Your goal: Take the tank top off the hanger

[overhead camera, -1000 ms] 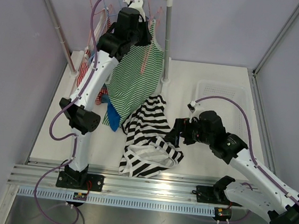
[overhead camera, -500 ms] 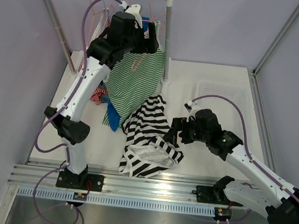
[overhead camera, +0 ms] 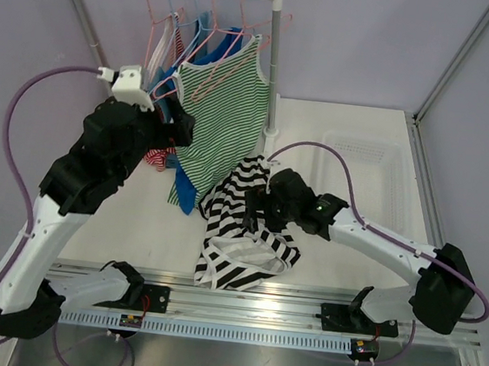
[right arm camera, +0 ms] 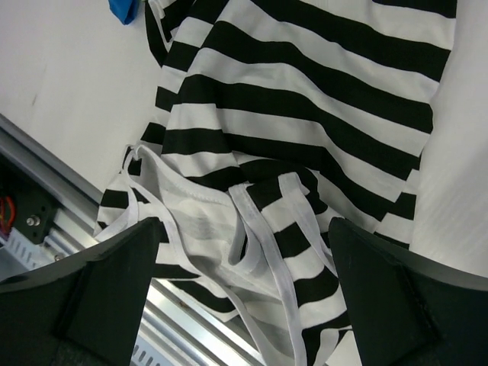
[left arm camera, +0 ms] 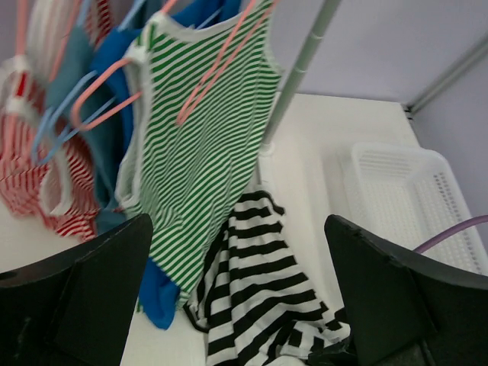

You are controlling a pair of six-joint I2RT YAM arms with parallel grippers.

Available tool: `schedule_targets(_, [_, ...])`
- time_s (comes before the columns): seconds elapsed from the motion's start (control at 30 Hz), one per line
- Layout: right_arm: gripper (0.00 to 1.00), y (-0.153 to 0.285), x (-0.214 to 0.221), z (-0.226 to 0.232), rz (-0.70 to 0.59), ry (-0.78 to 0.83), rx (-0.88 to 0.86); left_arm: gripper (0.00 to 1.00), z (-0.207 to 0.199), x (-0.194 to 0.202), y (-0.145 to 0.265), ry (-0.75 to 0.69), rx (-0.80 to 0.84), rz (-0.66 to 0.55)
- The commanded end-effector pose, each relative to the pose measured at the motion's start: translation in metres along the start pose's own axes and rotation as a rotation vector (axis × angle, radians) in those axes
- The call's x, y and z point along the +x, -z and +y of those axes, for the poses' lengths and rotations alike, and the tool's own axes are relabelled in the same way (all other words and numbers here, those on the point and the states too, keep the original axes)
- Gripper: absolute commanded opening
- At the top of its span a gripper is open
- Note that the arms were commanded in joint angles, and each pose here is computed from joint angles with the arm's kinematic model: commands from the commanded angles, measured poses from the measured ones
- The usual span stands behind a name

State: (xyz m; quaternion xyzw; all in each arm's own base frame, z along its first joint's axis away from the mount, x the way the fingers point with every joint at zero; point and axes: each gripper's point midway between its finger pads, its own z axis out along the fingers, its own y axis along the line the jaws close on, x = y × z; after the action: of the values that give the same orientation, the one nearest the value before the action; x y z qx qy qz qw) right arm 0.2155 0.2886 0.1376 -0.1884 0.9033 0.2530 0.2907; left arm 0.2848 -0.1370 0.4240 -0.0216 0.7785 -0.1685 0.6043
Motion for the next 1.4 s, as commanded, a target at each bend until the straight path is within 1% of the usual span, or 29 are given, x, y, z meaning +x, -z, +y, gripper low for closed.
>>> schedule_targets(0.0, [0.99, -0.012, -0.012, 0.002, -0.036, 0.075, 0.102, 0.99, 0.048, 0.011, 0.022, 0.039, -0.196, -0.045])
schedule_targets(0.03, [0.99, -0.015, -0.009, 0.002, -0.031, 0.09, 0.122, 0.99, 0.061, 0.035, 0.025, 0.013, -0.243, 0.018])
schedule_targets(0.1, [0.99, -0.022, -0.005, 0.0, -0.002, 0.096, 0.141, 0.99, 0.077, 0.048, 0.038, 0.008, -0.292, 0.036])
schedule_targets(0.13, [0.99, -0.024, -0.005, -0.002, 0.001, 0.103, 0.159, 0.99, 0.086, 0.066, 0.041, -0.018, -0.321, 0.088])
schedule_targets(0.23, [1.0, -0.027, -0.001, -0.012, 0.026, 0.117, 0.217, 0.99, 0.105, 0.093, 0.057, -0.055, -0.365, 0.153])
schedule_targets(0.27, [0.99, -0.029, 0.002, -0.014, 0.04, 0.116, 0.227, 0.99, 0.113, 0.097, 0.063, -0.067, -0.392, 0.157])
schedule_targets(0.33, [1.0, -0.03, 0.009, -0.015, 0.071, 0.109, 0.235, 0.99, 0.127, 0.104, 0.078, -0.083, -0.418, 0.142])
schedule_targets(0.4, [1.0, -0.034, 0.021, -0.014, 0.108, 0.108, 0.224, 0.99, 0.145, 0.117, 0.085, -0.119, -0.469, 0.127])
schedule_targets(0.43, [0.99, -0.037, 0.026, -0.014, 0.125, 0.106, 0.221, 0.99, 0.147, 0.112, 0.091, -0.093, -0.451, 0.065])
schedule_targets(0.47, [0.99, -0.042, 0.033, -0.013, 0.151, 0.109, 0.215, 0.99, 0.152, 0.125, 0.089, -0.106, -0.462, 0.074])
schedule_targets(0.57, [1.0, -0.058, 0.056, -0.007, 0.207, 0.099, 0.172, 0.99, 0.153, 0.128, 0.089, -0.072, -0.427, 0.012])
schedule_targets(0.6, [0.99, -0.064, 0.062, -0.003, 0.223, 0.095, 0.153, 0.99, 0.154, 0.135, 0.087, -0.083, -0.422, 0.018])
schedule_targets(0.67, [1.0, -0.079, 0.083, -0.005, 0.28, 0.089, 0.141, 0.99, 0.151, 0.136, 0.083, -0.087, -0.405, 0.021])
schedule_targets(0.7, [0.99, -0.085, 0.086, -0.004, 0.281, 0.089, 0.139, 0.99, 0.151, 0.134, 0.084, -0.086, -0.405, 0.02])
schedule_targets(0.77, [1.0, -0.095, 0.094, -0.014, 0.293, 0.097, 0.189, 0.99, 0.152, 0.136, 0.082, -0.094, -0.413, 0.034])
schedule_targets(0.8, [0.98, -0.095, 0.094, -0.017, 0.292, 0.096, 0.206, 0.99, 0.152, 0.138, 0.082, -0.097, -0.416, 0.04])
schedule_targets(0.87, [0.63, -0.091, 0.086, -0.015, 0.266, 0.115, 0.217, 0.99, 0.151, 0.141, 0.081, -0.097, -0.407, 0.05])
schedule_targets(0.93, [0.07, -0.081, 0.071, -0.01, 0.228, 0.14, 0.212, 0.99, 0.149, 0.141, 0.08, -0.095, -0.392, 0.044])
schedule_targets(0.97, [0.0, -0.068, 0.055, -0.003, 0.182, 0.148, 0.197, 0.99, 0.148, 0.141, 0.08, -0.095, -0.387, 0.044])
schedule_targets(1.0, [0.0, -0.057, 0.047, -0.002, 0.172, 0.172, 0.199, 0.99, 0.148, 0.14, 0.08, -0.096, -0.386, 0.042])
schedule_targets(1.03, [0.0, -0.047, 0.027, 0.004, 0.121, 0.184, 0.198, 0.99, 0.148, 0.14, 0.081, -0.094, -0.385, 0.039])
schedule_targets(1.07, [0.0, -0.025, 0.012, 0.008, 0.079, 0.191, 0.197, 0.99, 0.149, 0.139, 0.082, -0.091, -0.388, 0.034])
schedule_targets(1.1, [0.0, -0.012, -0.002, 0.011, 0.039, 0.208, 0.201, 0.99, 0.15, 0.139, 0.083, -0.087, -0.392, 0.031])
schedule_targets(1.17, [0.0, 0.028, -0.046, 0.021, -0.1, 0.208, 0.199, 0.99, 0.152, 0.135, 0.086, -0.076, -0.4, 0.01])
schedule_targets(1.2, [0.0, 0.042, -0.053, 0.019, -0.12, 0.219, 0.22, 0.99, 0.153, 0.134, 0.087, -0.069, -0.403, 0.001])
schedule_targets(1.23, [0.0, 0.061, -0.077, 0.021, -0.193, 0.215, 0.246, 0.99, 0.154, 0.132, 0.088, -0.063, -0.405, -0.01])
schedule_targets(1.3, [0.0, 0.09, -0.095, 0.019, -0.255, 0.227, 0.273, 0.99, 0.157, 0.128, 0.091, -0.046, -0.411, -0.036])
schedule_targets(1.33, [0.0, 0.108, -0.114, 0.019, -0.319, 0.217, 0.307, 0.99, 0.157, 0.128, 0.091, -0.043, -0.408, -0.041])
schedule_targets(1.37, [0.0, 0.119, -0.123, 0.019, -0.348, 0.219, 0.322, 0.99, 0.157, 0.127, 0.091, -0.036, -0.402, -0.044])
